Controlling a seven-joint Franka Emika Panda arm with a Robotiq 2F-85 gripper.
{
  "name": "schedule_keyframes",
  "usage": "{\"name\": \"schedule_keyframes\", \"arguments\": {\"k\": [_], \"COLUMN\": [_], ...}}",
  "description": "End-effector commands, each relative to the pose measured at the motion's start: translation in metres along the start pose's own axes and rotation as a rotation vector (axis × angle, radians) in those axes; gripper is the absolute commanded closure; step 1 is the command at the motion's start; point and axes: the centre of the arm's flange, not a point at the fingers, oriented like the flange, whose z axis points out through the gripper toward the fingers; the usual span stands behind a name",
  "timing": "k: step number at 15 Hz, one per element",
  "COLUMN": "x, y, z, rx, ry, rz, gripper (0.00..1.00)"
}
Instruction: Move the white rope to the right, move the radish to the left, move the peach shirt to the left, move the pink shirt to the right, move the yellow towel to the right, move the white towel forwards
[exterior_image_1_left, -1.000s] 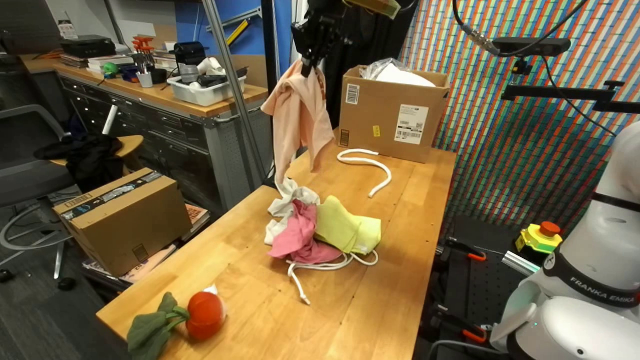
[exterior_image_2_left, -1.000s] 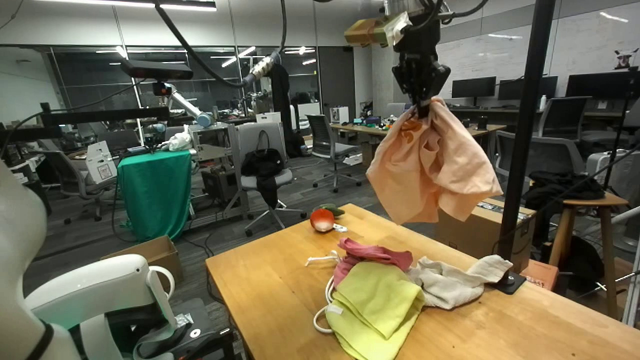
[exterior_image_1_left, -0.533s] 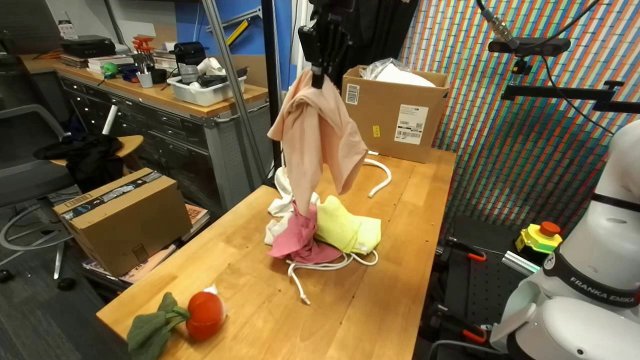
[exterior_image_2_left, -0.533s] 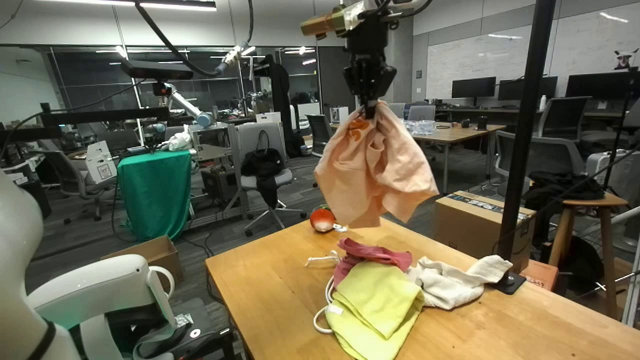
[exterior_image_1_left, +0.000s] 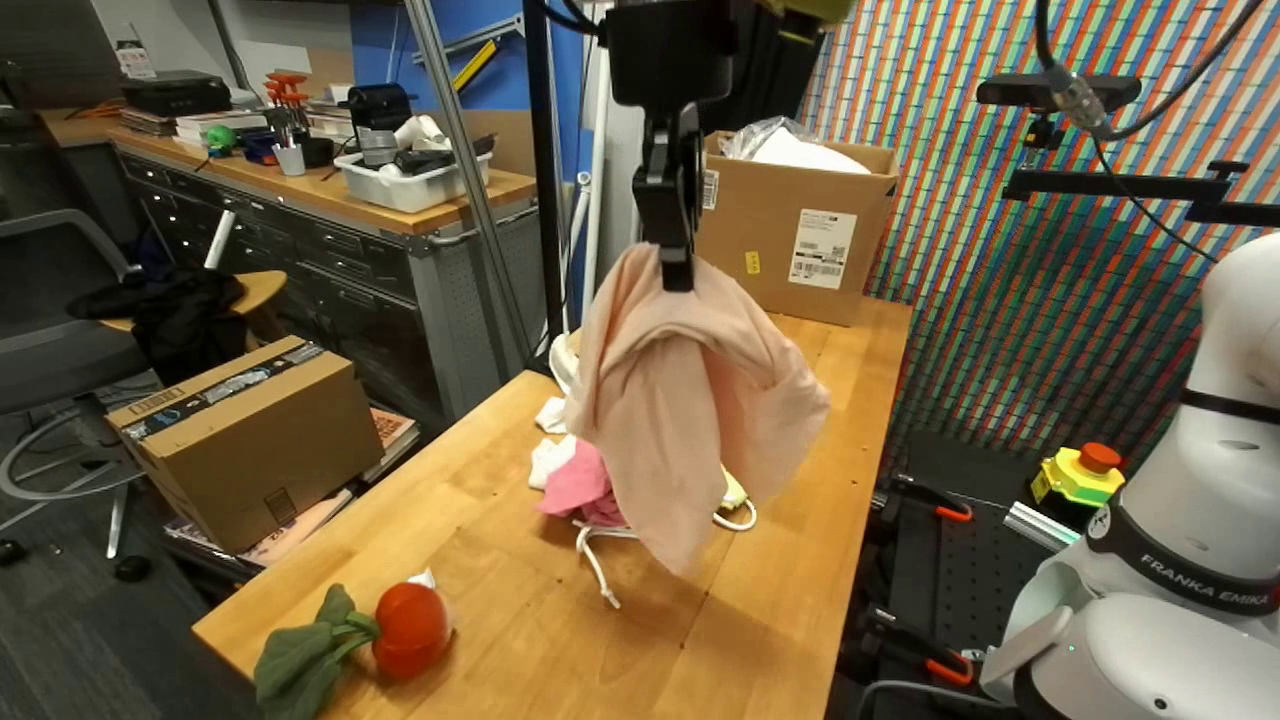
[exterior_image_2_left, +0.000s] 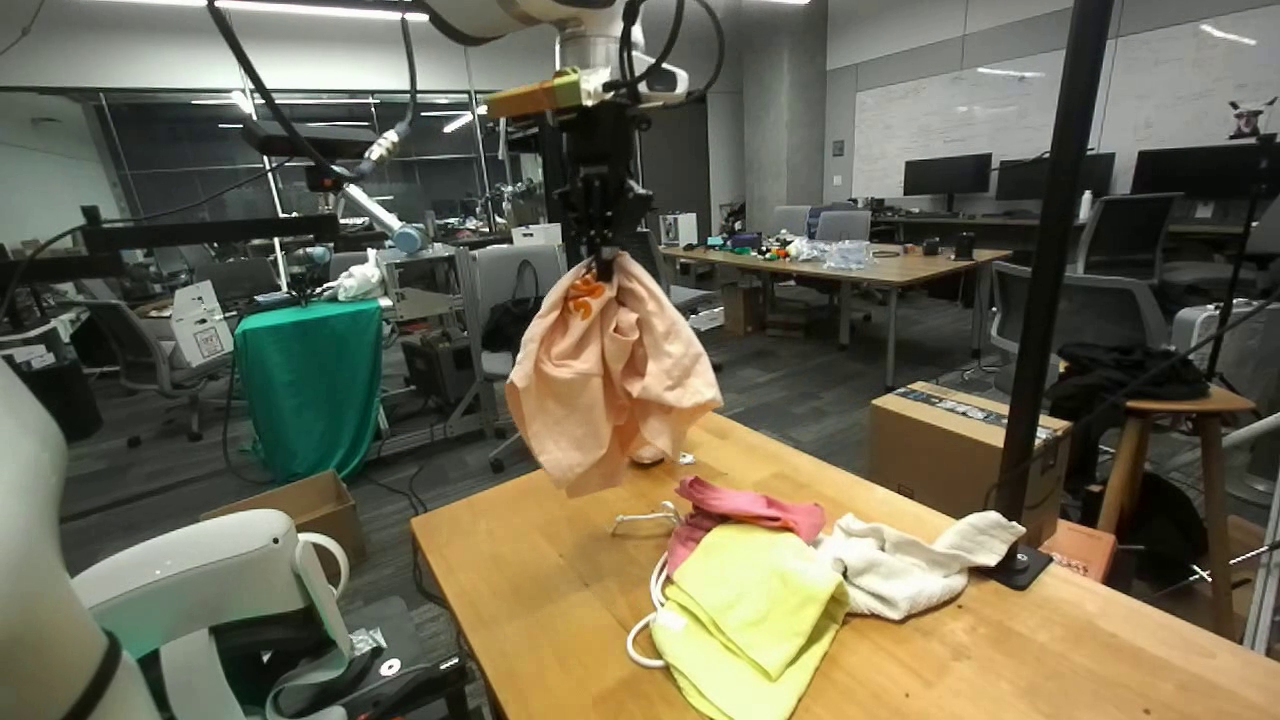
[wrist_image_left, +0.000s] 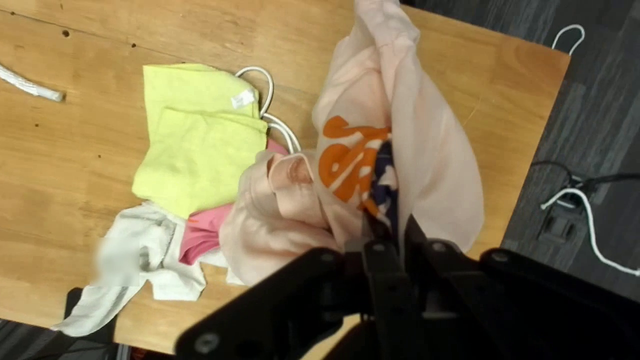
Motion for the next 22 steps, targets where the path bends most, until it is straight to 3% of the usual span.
{"name": "schedule_keyframes", "arguments": {"k": [1,8,19,22], "x": [-0.012,-0.016,-0.011,-0.010], "y": [-0.036,-0.079,-0.109,-0.115], "z": [0.028,0.083,0.144,0.158], "rx": [-0.020,0.136,0.375,0.419], "ry": [-0.050,-0.165,-0.229,-0.195], "rz": [-0.108,-0.130,0.026,0.087], "gripper": [0.98,0.97,0.97,0.98]}}
